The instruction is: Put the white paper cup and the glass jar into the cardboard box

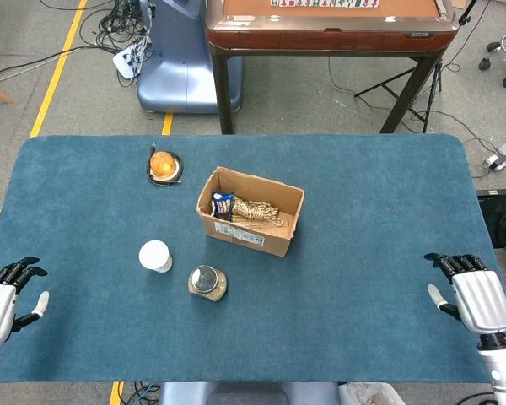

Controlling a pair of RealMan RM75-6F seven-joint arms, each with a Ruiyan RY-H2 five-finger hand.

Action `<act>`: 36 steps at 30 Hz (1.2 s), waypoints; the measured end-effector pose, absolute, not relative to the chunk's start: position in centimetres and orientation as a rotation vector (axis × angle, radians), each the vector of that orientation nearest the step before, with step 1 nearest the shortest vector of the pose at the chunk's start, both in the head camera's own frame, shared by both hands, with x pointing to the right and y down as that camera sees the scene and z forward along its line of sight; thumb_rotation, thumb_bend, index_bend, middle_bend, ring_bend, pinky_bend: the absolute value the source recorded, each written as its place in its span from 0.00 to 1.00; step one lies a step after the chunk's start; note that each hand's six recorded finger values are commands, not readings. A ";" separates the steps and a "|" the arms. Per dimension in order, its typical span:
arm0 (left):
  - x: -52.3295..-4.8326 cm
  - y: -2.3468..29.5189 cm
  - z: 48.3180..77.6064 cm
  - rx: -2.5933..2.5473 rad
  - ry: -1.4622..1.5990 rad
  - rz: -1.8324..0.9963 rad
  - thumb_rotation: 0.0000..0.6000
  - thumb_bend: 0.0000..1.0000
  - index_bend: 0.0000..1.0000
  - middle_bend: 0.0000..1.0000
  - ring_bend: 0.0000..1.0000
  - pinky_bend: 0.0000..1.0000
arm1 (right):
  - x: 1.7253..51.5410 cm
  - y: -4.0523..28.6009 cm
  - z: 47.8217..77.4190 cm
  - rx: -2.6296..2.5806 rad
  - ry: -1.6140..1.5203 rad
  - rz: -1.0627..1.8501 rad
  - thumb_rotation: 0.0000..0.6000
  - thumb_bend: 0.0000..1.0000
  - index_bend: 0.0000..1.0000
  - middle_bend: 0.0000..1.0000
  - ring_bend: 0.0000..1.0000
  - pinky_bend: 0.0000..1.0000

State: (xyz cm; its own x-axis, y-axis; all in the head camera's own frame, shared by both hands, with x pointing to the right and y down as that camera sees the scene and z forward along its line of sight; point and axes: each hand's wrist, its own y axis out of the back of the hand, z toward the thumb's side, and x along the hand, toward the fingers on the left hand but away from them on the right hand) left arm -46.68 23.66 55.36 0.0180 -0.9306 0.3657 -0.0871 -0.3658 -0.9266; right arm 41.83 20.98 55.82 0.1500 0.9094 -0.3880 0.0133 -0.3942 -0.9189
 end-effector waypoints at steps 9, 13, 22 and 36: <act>-46.9 23.7 55.3 -1.538 1.079 -1.435 1.00 0.36 0.40 0.25 0.27 0.52 | 41.8 20.9 55.9 -1.609 -0.907 1.371 1.00 0.33 0.31 0.42 0.37 0.34; -46.8 23.7 55.2 -1.539 1.086 -1.432 1.00 0.36 0.38 0.25 0.28 0.45 | 41.9 20.7 55.5 -1.595 -0.925 1.361 1.00 0.33 0.31 0.42 0.37 0.34; -44.9 22.9 55.1 -1.628 1.120 -1.337 1.00 0.33 0.33 0.17 0.15 0.19 | 41.9 20.7 55.4 -1.596 -0.922 1.366 1.00 0.33 0.31 0.42 0.37 0.34; -38.4 20.0 57.0 -1.832 0.961 -1.215 1.00 0.32 0.33 0.00 0.00 0.14 | 42.7 21.5 53.6 -1.551 -0.989 1.339 1.00 0.33 0.31 0.42 0.37 0.34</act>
